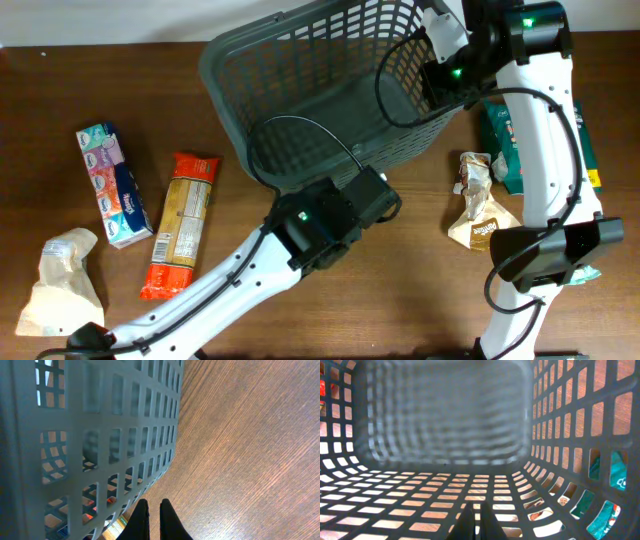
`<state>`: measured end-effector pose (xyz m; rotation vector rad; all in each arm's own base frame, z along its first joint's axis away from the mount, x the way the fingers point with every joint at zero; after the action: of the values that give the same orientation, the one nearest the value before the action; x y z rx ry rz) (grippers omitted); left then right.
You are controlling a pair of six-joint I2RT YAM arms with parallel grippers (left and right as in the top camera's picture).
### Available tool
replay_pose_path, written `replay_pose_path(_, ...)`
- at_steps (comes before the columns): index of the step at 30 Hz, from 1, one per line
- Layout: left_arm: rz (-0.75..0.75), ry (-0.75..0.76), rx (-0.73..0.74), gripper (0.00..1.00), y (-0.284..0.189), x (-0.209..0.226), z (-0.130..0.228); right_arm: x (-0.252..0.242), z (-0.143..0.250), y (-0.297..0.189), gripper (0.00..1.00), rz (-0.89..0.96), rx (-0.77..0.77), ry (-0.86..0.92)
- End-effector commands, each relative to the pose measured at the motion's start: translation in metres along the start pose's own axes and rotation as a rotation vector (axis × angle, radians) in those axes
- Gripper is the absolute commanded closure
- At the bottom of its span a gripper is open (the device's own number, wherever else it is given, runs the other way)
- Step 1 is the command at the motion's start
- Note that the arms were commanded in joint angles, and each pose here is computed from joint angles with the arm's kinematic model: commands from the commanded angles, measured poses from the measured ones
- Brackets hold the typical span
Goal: Pack container
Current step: 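Lift and pull the grey basket toward the table's back edge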
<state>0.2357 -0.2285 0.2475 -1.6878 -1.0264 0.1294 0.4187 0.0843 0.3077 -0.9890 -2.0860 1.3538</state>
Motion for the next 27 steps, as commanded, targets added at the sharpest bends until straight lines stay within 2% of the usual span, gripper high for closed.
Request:
replay_pose_path(1, -0.013, -0.01, -0.008, 0.98, 0.002, 0.012, -0.005, 0.002, 0.0, -0.002, 0.97, 0.005, 0.004, -0.016)
replay_pose_path(15, -0.117, -0.138, -0.034, 0.98, 0.025, 0.083, -0.007, 0.005, 0.004, -0.002, 0.96, -0.006, 0.025, -0.011)
replay_pose_path(27, -0.155, -0.126, -0.095, 0.98, 0.028, 0.104, -0.017, 0.008, 0.009, -0.002, 0.96, -0.023, 0.055, 0.005)
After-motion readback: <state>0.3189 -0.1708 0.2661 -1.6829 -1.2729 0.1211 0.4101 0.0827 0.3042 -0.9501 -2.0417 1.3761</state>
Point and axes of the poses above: each gripper's point midway between its finger pads, its own y axis out along the fingers, its own x axis along the line the jaws close on, z = x × y, the point moved 6 cm from there along -y, back along the fingers, and after that the axes turned 15 degrees about -y, right-handed, at the moved point
